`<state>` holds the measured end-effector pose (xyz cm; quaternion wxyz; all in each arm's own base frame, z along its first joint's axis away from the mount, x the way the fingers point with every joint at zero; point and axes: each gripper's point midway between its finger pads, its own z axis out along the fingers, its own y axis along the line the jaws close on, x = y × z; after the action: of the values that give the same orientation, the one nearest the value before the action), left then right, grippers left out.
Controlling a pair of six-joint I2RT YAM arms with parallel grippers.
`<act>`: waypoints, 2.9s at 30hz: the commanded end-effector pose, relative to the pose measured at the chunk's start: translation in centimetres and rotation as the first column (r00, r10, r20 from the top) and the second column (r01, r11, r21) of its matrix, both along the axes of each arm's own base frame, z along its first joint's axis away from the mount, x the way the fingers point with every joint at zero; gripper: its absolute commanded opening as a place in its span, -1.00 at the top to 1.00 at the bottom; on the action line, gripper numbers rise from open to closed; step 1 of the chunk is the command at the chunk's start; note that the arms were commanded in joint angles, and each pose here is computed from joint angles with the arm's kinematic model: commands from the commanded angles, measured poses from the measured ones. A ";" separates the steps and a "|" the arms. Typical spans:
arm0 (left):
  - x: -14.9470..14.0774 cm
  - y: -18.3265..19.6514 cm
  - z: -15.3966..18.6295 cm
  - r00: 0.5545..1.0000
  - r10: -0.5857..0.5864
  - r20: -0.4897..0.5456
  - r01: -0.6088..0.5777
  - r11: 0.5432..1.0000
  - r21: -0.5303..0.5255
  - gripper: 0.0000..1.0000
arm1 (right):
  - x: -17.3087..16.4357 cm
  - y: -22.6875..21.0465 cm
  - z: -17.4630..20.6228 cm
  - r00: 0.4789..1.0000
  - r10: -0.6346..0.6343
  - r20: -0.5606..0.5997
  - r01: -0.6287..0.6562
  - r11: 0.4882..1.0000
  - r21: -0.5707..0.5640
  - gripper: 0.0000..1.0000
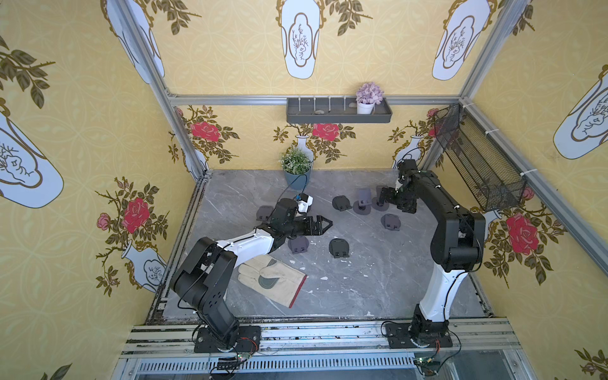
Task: Open the phone stand
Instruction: Pick up the phone stand at the center of the board.
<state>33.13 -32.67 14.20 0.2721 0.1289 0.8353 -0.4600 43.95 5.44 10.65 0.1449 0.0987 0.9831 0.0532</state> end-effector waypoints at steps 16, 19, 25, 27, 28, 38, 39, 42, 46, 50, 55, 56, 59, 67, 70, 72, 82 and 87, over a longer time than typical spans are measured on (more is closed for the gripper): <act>-3.2 -4.2 -1.5 0.996 -0.089 -0.013 0.090 0.996 0.013 -0.98 | -3.8 -0.9 -6.1 0.987 -0.044 -0.157 0.030 0.995 -0.093 -0.77; -3.0 -4.3 -1.5 0.996 -0.091 -0.013 0.091 0.996 0.014 -0.98 | -3.7 -1.1 -6.7 0.983 -0.048 -0.176 0.031 0.995 -0.097 -0.76; -2.8 -4.5 -1.5 0.995 -0.100 -0.012 0.100 0.995 0.021 -0.98 | -3.6 -1.7 -7.6 0.979 -0.051 -0.198 0.029 0.993 -0.115 -0.71; -2.8 -4.6 -1.5 0.995 -0.101 -0.012 0.101 0.995 0.021 -0.98 | -3.5 -1.7 -7.7 0.979 -0.053 -0.199 0.031 0.994 -0.109 -0.63; -2.8 -4.6 -1.6 0.995 -0.101 -0.012 0.101 0.995 0.023 -0.98 | -3.4 -1.7 -7.8 0.978 -0.053 -0.201 0.032 0.994 -0.109 -0.58; -2.6 -4.7 -1.8 0.995 -0.100 -0.014 0.100 0.995 0.022 -0.98 | -3.8 -1.5 -9.2 0.965 -0.044 -0.258 0.021 0.996 -0.092 -0.23; -2.6 -4.7 -1.7 0.995 -0.099 -0.015 0.100 0.995 0.022 -0.98 | -3.9 -1.5 -9.3 0.964 -0.043 -0.261 0.020 0.996 -0.089 -0.23; -2.6 -4.7 -1.7 0.995 -0.102 -0.011 0.103 0.994 0.023 -0.98 | -3.9 -1.5 -8.8 0.966 -0.044 -0.253 0.022 0.996 -0.087 -0.06; -2.5 -4.6 -1.3 0.995 -0.101 0.004 0.101 0.994 0.040 -0.98 | -3.5 -0.9 -7.1 0.976 -0.032 -0.217 0.019 0.998 -0.065 0.01; -2.1 -4.1 -0.7 0.996 -0.090 0.018 0.089 0.995 0.045 -0.98 | -3.6 0.9 -5.3 0.982 0.010 -0.188 -0.018 0.999 -0.043 0.01; -1.6 -2.9 -0.3 0.998 -0.065 0.022 0.064 0.997 0.033 -0.98 | -4.4 3.8 -3.1 0.989 0.070 -0.134 -0.073 0.997 -0.023 0.01; -1.4 -2.6 -0.1 0.998 -0.059 0.026 0.058 0.998 0.029 -0.98 | -4.7 4.5 -2.7 0.989 0.079 -0.125 -0.082 0.997 -0.018 0.01; -1.1 -1.7 0.3 0.999 -0.044 0.029 0.043 0.999 0.016 -0.98 | -5.4 6.9 -1.6 0.989 0.122 -0.088 -0.122 0.992 -0.001 0.01; -0.5 0.1 1.1 0.999 -0.027 0.024 0.028 0.999 -0.023 -0.89 | -7.3 13.5 0.5 0.967 0.253 0.034 -0.254 0.967 0.027 0.02; -0.1 0.7 1.1 1.000 -0.025 0.016 0.025 0.999 -0.033 -0.74 | -7.7 15.7 1.6 0.951 0.295 0.089 -0.300 0.952 0.057 0.02; 0.3 1.2 1.3 1.000 -0.015 0.016 0.016 0.999 -0.039 -0.57 | -7.9 17.3 2.4 0.935 0.329 0.136 -0.342 0.936 0.084 0.02; 1.4 3.3 1.5 1.000 0.024 0.015 -0.023 0.999 -0.047 -0.21 | -9.1 23.0 4.1 0.866 0.447 0.225 -0.480 0.870 0.117 0.01; 2.2 4.3 1.3 0.999 0.045 0.015 -0.044 0.998 -0.042 -0.20 | -9.7 25.5 4.6 0.835 0.491 0.247 -0.529 0.841 0.117 0.01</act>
<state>35.03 -28.67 15.42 0.2836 0.1019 0.8304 -0.4686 33.80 29.39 14.33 0.1965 -0.1440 0.9542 0.1738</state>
